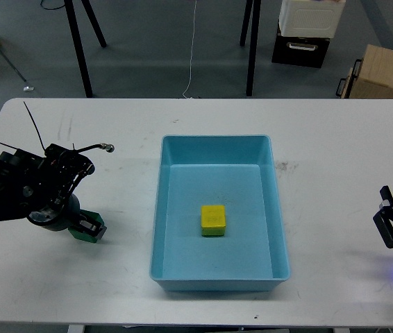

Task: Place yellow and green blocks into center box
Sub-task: 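Close the left gripper on the green cube and lift, then carry the green cube into the tub beside the yellow cube, release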

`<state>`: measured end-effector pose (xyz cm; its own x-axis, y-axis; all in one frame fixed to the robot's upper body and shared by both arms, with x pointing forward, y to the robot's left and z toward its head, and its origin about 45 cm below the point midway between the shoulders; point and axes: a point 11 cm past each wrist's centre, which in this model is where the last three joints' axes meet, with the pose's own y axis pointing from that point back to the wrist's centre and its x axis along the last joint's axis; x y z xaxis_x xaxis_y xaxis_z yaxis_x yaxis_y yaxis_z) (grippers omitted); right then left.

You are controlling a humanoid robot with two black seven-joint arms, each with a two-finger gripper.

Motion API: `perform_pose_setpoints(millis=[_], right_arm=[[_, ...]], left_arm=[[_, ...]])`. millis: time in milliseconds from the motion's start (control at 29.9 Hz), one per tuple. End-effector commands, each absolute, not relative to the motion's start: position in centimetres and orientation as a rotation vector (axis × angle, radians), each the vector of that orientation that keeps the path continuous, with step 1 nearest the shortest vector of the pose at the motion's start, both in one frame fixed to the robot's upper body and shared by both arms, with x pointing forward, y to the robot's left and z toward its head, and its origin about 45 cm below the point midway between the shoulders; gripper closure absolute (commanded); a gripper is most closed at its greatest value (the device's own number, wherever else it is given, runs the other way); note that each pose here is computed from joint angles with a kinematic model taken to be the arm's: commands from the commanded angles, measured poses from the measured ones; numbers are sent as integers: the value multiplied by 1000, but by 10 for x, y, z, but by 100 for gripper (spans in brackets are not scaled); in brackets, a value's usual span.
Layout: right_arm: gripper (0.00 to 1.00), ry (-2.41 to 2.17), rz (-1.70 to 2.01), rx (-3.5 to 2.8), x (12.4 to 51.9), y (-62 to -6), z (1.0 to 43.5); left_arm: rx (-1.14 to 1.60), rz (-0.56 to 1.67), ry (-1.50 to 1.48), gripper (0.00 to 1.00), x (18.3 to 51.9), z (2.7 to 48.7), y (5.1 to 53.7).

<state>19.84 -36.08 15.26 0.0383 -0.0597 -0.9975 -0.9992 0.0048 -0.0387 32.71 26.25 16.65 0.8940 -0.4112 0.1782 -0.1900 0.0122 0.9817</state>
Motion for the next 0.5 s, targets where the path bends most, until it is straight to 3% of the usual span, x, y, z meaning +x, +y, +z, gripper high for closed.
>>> perform_pose_setpoints(millis=[0, 134, 267, 468], right_arm=[[0, 1236, 1153, -1261, 195, -362, 151], [0, 1246, 1150, -1254, 192, -364, 150], [0, 1250, 1147, -1252, 190, -366, 150], [0, 1254, 1147, -1250, 190, -366, 150]], left_arm=[[1569, -158, -504, 100, 335, 176, 262], [1474, -90, -615, 100, 358, 222, 227], [1346, 15, -753, 100, 385, 302, 175], [1223, -45, -859, 100, 375, 354, 75]])
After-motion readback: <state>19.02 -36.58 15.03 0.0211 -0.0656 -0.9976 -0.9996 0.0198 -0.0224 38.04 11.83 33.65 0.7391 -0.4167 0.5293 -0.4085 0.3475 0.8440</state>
